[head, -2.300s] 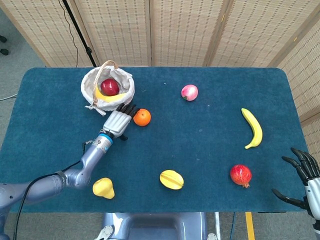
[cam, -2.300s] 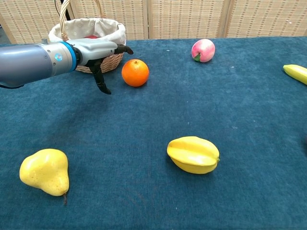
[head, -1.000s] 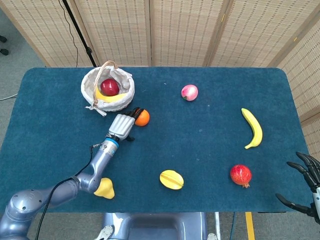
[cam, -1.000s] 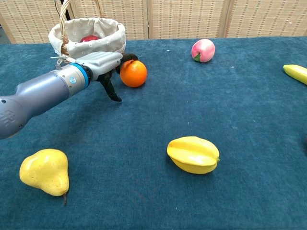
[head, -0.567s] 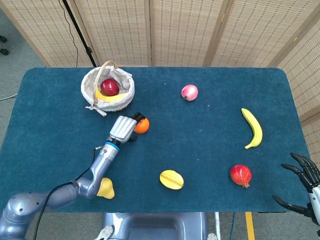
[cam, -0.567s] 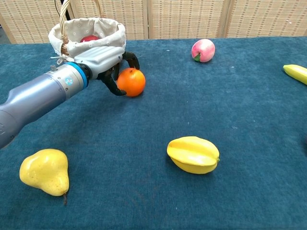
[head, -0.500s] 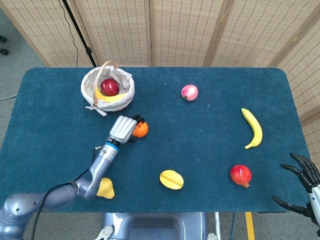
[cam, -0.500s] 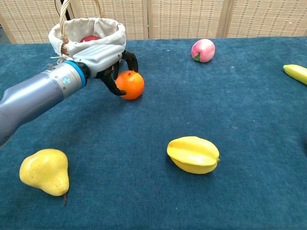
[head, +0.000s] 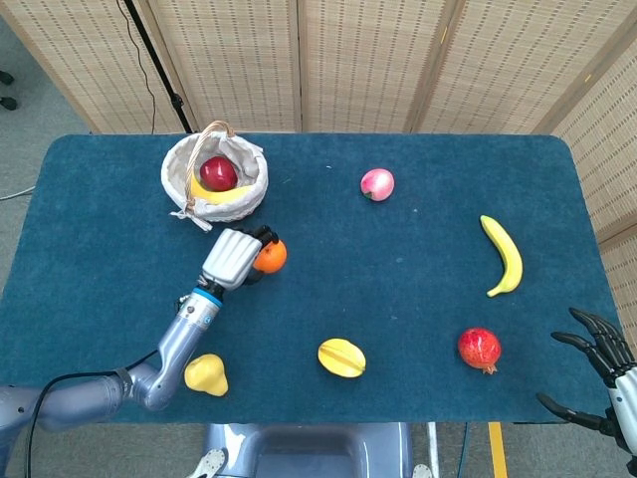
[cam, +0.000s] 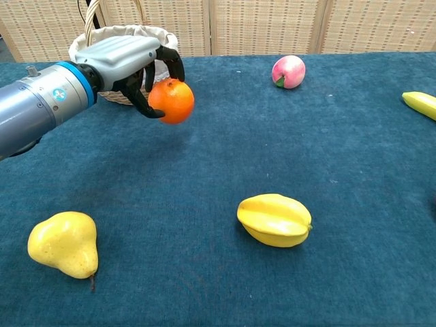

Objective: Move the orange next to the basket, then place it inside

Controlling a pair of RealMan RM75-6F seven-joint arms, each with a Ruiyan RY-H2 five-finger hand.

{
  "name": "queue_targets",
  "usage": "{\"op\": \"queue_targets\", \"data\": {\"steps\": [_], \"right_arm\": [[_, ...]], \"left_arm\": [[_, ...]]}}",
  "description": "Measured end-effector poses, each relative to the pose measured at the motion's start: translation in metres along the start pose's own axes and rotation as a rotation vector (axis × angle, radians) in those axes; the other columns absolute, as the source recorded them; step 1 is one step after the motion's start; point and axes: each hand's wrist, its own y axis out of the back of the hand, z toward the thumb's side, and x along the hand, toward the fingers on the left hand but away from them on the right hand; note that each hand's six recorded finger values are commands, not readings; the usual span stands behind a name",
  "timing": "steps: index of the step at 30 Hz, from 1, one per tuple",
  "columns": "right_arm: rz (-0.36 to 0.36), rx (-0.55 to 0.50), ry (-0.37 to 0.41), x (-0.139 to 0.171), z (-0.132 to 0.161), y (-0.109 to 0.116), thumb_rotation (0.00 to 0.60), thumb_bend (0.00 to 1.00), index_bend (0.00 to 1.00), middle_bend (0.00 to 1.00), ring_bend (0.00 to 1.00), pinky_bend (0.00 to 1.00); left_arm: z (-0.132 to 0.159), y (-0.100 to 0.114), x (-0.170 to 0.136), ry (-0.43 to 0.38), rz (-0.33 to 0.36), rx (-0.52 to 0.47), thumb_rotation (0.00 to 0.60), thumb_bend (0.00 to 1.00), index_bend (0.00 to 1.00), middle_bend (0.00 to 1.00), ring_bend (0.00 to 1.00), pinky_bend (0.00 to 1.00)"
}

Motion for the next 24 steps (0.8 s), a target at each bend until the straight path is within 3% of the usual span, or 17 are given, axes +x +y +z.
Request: {"op": "queue_targets", "data": {"steps": [5,15,24], "right_arm": [[0.007,0.0,-0.013,-0.001,-0.004,-0.001,0.6,0.0,0.25,0.09,0.1,0.08],[0.021,-0.006,0.006,-0.001,0.002,-0.005,0.6,0.0,0.25,0.09,0.11,0.08],[0.024,-0.018,0.032,0.003,0.008,-0.003,0.6,0.0,0.25,0.09,0.11,0.08]], "left_arm": [[-0.011,0.021,-0.007,0.021,0.04,0.039,0.6,0.23,0.66,0.58,0.5,0.51],[-0.05,0.079,-0.009,0.089,0.177,0.253,0.6,0.23,0.66,0.58,0.5,0.52],[-0.075,0.094,0.023,0.142,0.196,0.42,0.6,0.23,0.66,0.58,0.5,0.52]]}}
